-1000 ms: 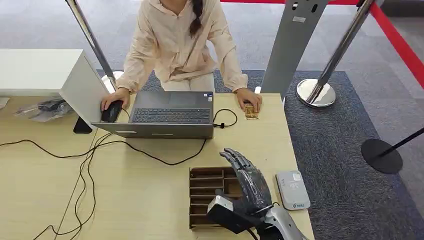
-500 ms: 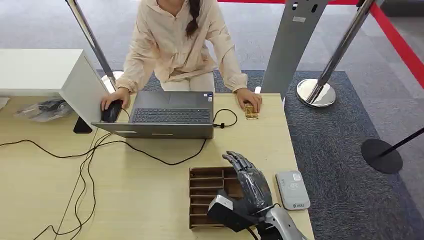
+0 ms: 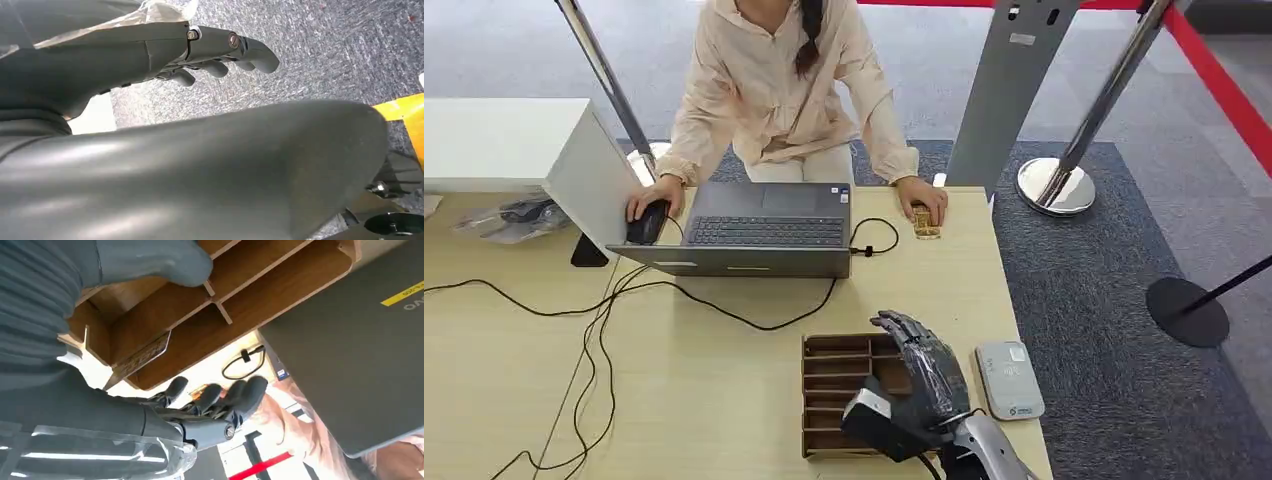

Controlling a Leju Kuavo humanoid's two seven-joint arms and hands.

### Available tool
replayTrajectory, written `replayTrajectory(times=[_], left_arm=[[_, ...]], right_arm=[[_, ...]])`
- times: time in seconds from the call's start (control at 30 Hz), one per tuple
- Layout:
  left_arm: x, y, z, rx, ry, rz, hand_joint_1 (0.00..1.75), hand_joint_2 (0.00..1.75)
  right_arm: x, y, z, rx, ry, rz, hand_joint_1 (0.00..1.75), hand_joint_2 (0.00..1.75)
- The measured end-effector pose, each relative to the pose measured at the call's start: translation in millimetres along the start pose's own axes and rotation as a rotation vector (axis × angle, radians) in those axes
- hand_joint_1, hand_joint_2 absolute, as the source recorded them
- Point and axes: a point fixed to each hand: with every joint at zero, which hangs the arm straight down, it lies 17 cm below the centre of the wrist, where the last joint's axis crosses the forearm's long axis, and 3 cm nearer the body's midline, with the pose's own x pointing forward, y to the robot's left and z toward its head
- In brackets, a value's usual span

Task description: Pass the card to the sensor for recognition and then transmit it.

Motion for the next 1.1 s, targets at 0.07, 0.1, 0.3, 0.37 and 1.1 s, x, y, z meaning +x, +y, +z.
replayTrajectory(times=[0.07, 0.1, 0.3, 0.37, 1.1], left_arm=[[0.2, 0.0, 0.0, 0.000, 0.000, 0.000, 0.00, 0.00], [0.2, 0.0, 0.0, 0.000, 0.000, 0.000, 0.00, 0.00], [0.9, 0.0, 0.0, 0.000, -0.004, 0.000, 0.00, 0.00], [1.1, 0.4, 0.0, 0.002, -0.006, 0.000, 0.00, 0.00], [3.1, 1.1, -0.1, 0.006, -0.018, 0.001, 0.00, 0.00]], right_arm=[[-0.3, -0.7, -0.4, -0.003, 0.000, 0.000, 1.27, 1.75], [-0.6, -1.0, -0.6, -0.005, 0.001, 0.000, 1.38, 1.75], [-0.6, -3.3, -1.8, -0.014, 0.000, -0.001, 1.57, 1.75], [-0.3, -4.4, -2.5, -0.018, -0.001, -0.002, 1.55, 1.75], [1.9, -8.7, -2.5, -0.043, -0.012, -0.013, 1.48, 1.75]])
